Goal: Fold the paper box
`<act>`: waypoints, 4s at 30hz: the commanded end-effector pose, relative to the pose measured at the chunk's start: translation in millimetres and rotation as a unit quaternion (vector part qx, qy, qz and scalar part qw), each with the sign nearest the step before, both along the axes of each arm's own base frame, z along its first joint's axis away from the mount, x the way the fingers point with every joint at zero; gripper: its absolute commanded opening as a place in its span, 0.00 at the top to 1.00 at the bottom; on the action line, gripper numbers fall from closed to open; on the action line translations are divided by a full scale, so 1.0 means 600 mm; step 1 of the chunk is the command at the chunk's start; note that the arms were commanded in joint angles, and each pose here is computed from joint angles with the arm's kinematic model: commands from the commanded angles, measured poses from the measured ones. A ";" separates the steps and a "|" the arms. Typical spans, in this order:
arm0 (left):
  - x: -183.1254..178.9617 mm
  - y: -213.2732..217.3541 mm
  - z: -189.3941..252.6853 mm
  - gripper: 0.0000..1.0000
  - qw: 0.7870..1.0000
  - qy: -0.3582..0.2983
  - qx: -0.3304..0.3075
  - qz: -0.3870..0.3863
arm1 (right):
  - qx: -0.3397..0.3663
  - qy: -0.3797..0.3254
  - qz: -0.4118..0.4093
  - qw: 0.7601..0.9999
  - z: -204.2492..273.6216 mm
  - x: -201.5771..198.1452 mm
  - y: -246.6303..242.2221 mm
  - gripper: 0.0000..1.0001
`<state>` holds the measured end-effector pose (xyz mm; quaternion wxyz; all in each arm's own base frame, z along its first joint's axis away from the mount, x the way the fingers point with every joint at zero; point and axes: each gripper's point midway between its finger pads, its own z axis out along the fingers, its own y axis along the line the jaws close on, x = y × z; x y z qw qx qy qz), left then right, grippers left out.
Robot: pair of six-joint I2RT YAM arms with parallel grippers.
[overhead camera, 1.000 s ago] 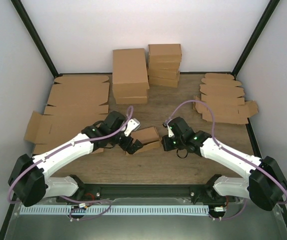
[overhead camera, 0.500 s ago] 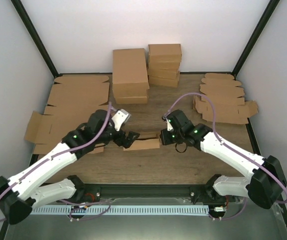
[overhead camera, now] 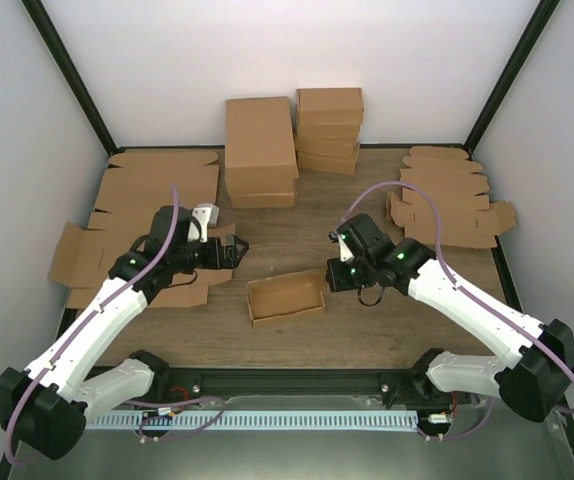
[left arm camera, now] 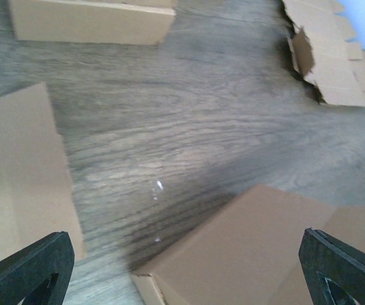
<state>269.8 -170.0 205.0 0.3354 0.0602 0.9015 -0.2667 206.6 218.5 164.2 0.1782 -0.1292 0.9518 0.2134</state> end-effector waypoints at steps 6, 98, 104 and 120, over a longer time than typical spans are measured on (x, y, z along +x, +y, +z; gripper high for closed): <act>-0.066 -0.025 -0.051 0.02 0.996 0.051 -0.058 -0.046 | 0.035 0.000 0.009 0.999 -0.041 -0.019 0.007 0.98; -0.122 -0.080 -0.175 0.40 0.926 0.271 -0.255 0.056 | 0.194 0.124 -0.011 0.973 -0.088 0.048 0.086 0.30; -0.124 -0.073 -0.184 0.42 0.933 0.271 -0.229 0.057 | 0.151 0.105 -0.029 0.982 -0.108 0.055 0.063 0.31; -0.133 -0.042 -0.211 0.53 0.952 0.260 -0.148 0.064 | 0.085 0.073 -0.027 0.993 -0.140 0.054 0.026 0.56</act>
